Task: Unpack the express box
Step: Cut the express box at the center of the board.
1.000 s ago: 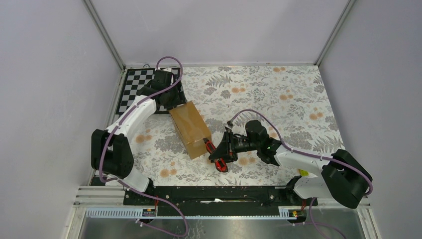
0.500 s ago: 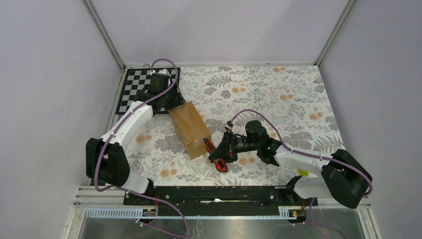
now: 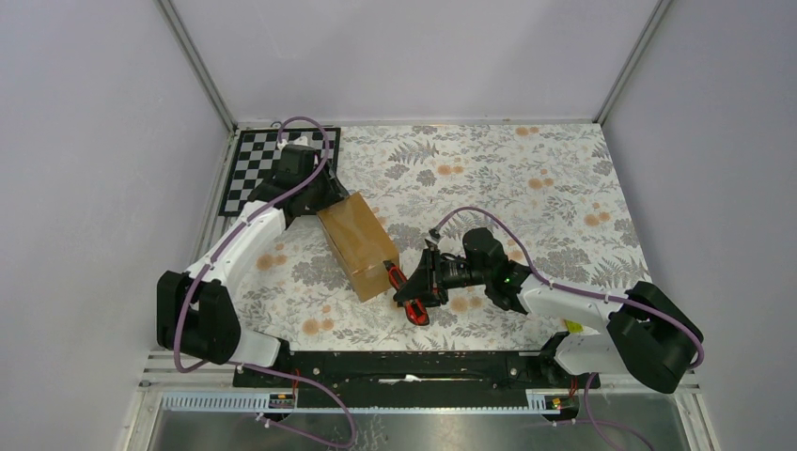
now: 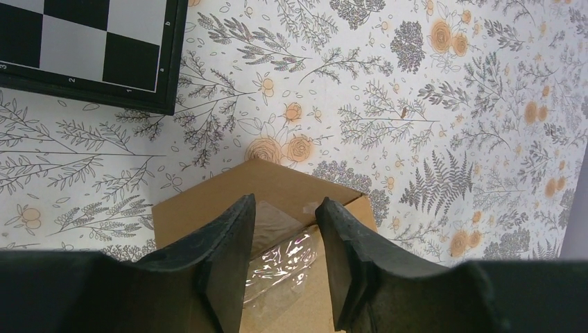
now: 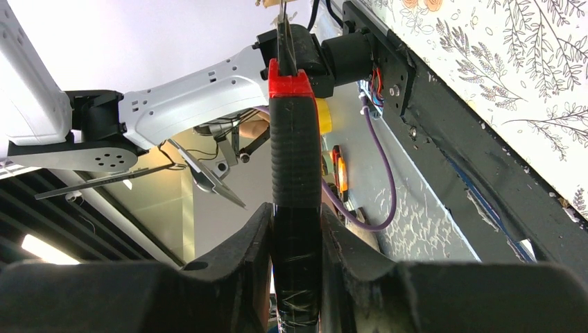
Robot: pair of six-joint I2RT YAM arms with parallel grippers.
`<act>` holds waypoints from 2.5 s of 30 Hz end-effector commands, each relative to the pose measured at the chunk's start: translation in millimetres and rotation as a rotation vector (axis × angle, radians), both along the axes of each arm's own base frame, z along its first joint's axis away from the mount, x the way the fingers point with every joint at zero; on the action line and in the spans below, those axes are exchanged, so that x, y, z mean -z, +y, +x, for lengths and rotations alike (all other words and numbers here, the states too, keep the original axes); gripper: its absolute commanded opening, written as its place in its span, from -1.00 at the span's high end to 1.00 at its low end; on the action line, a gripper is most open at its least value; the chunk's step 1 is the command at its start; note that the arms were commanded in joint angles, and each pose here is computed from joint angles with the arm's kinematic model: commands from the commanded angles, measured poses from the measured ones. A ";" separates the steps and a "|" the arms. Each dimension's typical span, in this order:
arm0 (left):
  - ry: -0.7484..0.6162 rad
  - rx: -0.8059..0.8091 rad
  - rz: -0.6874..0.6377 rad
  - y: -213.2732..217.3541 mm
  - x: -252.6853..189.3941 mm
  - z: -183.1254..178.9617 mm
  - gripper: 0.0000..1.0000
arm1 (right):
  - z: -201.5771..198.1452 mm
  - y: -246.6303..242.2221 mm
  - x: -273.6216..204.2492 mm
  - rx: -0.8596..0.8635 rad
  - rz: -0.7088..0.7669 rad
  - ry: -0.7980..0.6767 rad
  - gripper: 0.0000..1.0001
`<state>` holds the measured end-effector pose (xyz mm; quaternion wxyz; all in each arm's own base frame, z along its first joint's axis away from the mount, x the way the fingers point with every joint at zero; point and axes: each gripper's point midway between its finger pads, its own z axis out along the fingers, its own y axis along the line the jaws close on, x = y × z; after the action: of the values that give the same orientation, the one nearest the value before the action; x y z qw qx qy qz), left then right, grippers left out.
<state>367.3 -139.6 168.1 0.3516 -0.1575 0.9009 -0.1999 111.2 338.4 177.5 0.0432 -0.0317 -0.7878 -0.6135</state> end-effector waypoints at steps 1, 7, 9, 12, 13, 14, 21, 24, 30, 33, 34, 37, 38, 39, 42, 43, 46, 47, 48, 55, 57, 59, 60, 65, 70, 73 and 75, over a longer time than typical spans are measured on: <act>0.097 0.076 -0.071 -16.0 8.7 -34.9 0.20 | 24.2 2.9 5.6 0.130 -0.033 -0.019 1.00; 0.104 0.070 -0.100 -18.0 12.9 -41.8 0.33 | 24.6 8.7 4.0 0.127 -0.027 -0.017 1.00; 0.108 0.072 -0.106 -19.0 14.8 -44.2 0.35 | 24.0 12.0 2.8 0.116 -0.026 -0.023 1.00; 0.110 0.076 -0.115 -20.6 15.8 -47.0 0.37 | 21.4 18.0 1.0 0.092 -0.023 -0.030 1.00; 0.110 0.078 -0.118 -21.7 16.0 -48.1 0.38 | 21.0 19.9 0.6 0.085 -0.022 -0.034 1.00; 0.110 0.079 -0.121 -22.6 16.3 -49.5 0.39 | 20.7 21.8 0.6 0.079 -0.023 -0.036 1.00; 0.112 0.086 -0.127 -25.1 17.5 -55.2 0.41 | 22.8 28.3 -2.9 0.071 -0.007 -0.036 1.00; 0.113 0.088 -0.130 -25.9 18.0 -57.0 0.42 | 24.5 31.8 -6.2 0.059 0.006 -0.042 1.00; 0.117 0.097 -0.147 -31.4 19.8 -60.6 0.42 | 23.2 43.8 -16.5 -0.004 0.099 -0.029 1.00; 0.109 0.101 -0.155 -34.2 16.6 -61.4 0.42 | 21.6 44.9 -17.1 -0.016 0.122 -0.009 1.00; 0.098 0.101 -0.156 -34.1 12.8 -60.5 0.42 | 21.3 44.6 -15.9 -0.015 0.119 -0.008 1.00; 0.053 0.105 -0.126 -30.3 -8.0 -54.8 0.26 | 20.5 42.0 -14.2 -0.010 0.111 -0.005 1.00; 0.032 0.109 -0.113 -29.0 -18.2 -52.2 0.19 | 19.9 40.7 -13.1 -0.008 0.107 -0.004 1.00; 0.015 0.109 -0.100 -26.9 -27.4 -50.5 0.12 | 19.3 39.6 -11.9 -0.007 0.103 -0.005 1.00; -0.031 0.115 -0.055 -19.6 -48.8 -46.8 -0.07 | 16.8 36.1 -10.7 -0.009 0.099 -0.006 1.00; -0.038 0.121 -0.042 -17.8 -53.9 -46.4 -0.13 | 15.6 34.8 -10.3 -0.011 0.098 -0.006 1.00; -0.033 0.150 -0.019 -16.0 -58.9 -50.1 -0.24 | 12.6 32.1 -11.0 -0.020 0.100 -0.015 1.00; -0.030 0.163 -0.017 -16.3 -59.0 -53.0 -0.27 | 11.9 31.5 -11.8 -0.026 0.103 -0.020 1.00; -0.023 0.179 -0.015 -16.7 -58.4 -56.7 -0.31 | 11.0 30.6 -12.1 -0.031 0.104 -0.023 1.00; 0.036 0.186 0.057 3.9 -47.1 -88.6 -0.54 | 7.0 29.2 -20.7 -0.085 0.126 -0.053 1.00; 0.034 0.163 0.086 13.2 -48.1 -96.1 -0.59 | 6.2 29.2 -23.5 -0.099 0.131 -0.064 1.00; 0.026 0.154 0.075 15.5 -50.3 -103.8 -0.69 | 4.4 29.0 -24.7 -0.116 0.134 -0.074 1.00; 0.024 0.166 0.047 11.4 -50.4 -108.2 -0.72 | 3.6 29.0 -26.0 -0.123 0.139 -0.077 1.00; 0.080 0.201 -0.104 -9.9 -33.5 -127.7 -0.75 | -1.4 28.8 -29.4 -0.167 0.158 -0.074 1.00; 0.111 0.185 -0.209 -21.4 -15.8 -138.8 -0.70 | -4.9 29.1 -29.4 -0.202 0.164 -0.072 1.00; 0.095 0.178 -0.308 -35.5 -15.8 -138.8 -0.63 | -5.6 29.5 -26.6 -0.214 0.159 -0.066 1.00; 0.063 0.170 -0.365 -43.6 -20.0 -136.7 -0.59 | -5.9 30.0 -25.2 -0.219 0.160 -0.066 1.00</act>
<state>218.2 -155.7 155.4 0.2316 -0.1382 0.9176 -0.2921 103.4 363.5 178.5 0.1065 0.0247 -0.7640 -0.6358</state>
